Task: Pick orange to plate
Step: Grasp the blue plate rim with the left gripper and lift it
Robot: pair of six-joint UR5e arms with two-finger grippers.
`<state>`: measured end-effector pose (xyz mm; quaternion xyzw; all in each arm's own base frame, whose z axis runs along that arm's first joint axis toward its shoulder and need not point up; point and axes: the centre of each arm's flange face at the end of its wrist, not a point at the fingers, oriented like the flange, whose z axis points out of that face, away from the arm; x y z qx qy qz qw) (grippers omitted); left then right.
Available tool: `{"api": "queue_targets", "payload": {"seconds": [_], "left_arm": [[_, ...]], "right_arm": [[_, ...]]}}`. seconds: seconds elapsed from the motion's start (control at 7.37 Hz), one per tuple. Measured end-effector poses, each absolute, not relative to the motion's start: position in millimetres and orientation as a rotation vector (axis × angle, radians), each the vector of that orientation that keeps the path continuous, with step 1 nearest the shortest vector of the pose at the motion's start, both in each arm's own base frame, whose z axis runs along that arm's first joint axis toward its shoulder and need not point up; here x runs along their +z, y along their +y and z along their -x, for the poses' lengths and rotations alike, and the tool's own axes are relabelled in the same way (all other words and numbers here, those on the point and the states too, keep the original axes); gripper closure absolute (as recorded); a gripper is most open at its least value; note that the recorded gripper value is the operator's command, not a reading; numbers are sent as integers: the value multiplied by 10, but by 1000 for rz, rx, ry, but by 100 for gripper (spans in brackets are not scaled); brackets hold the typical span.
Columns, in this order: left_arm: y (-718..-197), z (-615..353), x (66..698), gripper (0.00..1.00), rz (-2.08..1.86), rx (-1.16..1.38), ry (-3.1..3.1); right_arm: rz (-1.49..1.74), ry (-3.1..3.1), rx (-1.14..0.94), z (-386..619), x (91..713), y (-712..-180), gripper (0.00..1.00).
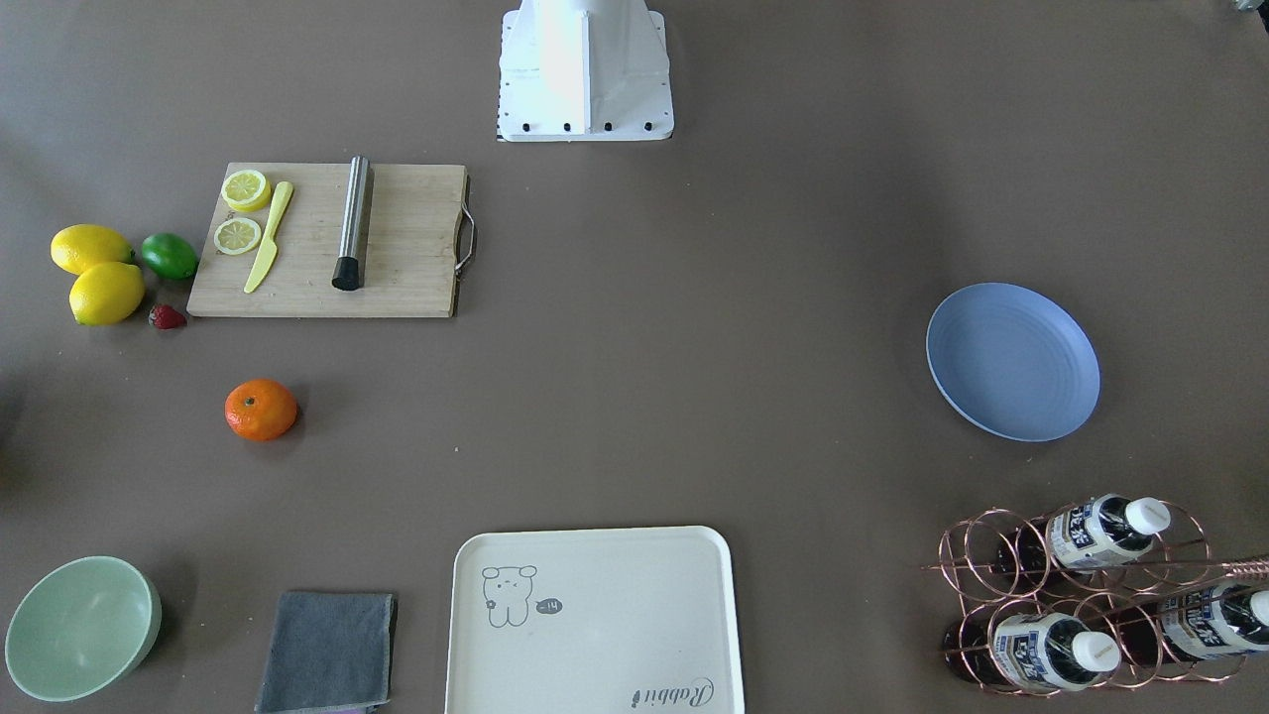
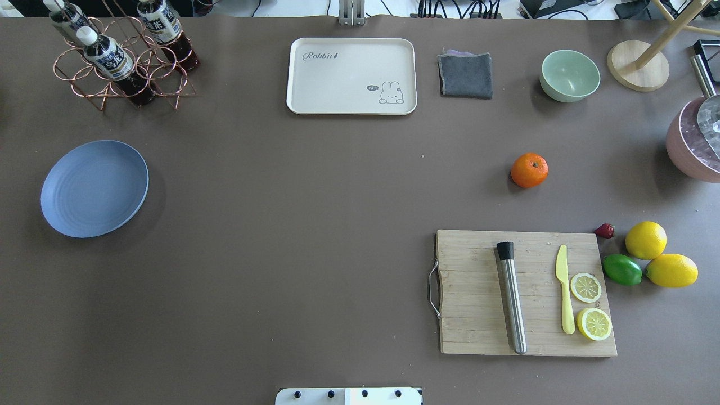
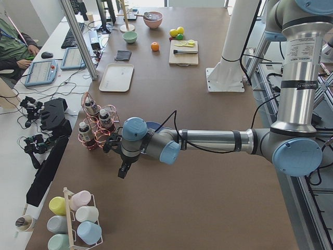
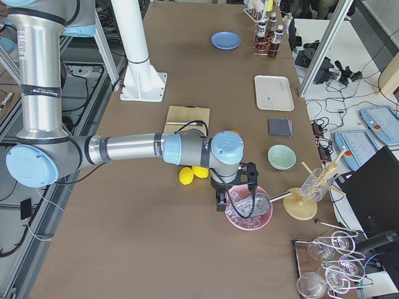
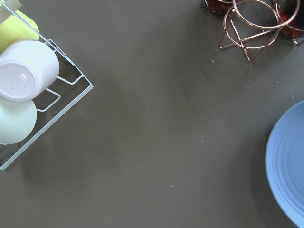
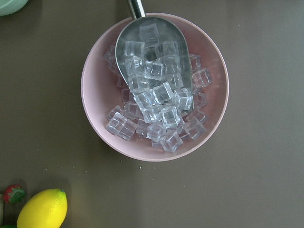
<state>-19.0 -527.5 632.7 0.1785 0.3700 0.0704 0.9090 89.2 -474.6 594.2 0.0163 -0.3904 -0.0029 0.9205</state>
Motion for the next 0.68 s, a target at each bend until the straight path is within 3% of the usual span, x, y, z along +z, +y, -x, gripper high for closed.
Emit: {"api": "queue_targets", "payload": {"seconds": [0.68], "left_arm": [[-5204,-1142,6311,2,-274,15,915]], "right_arm": [[-41,-814,55,-183,5520,-5232,0]]}}
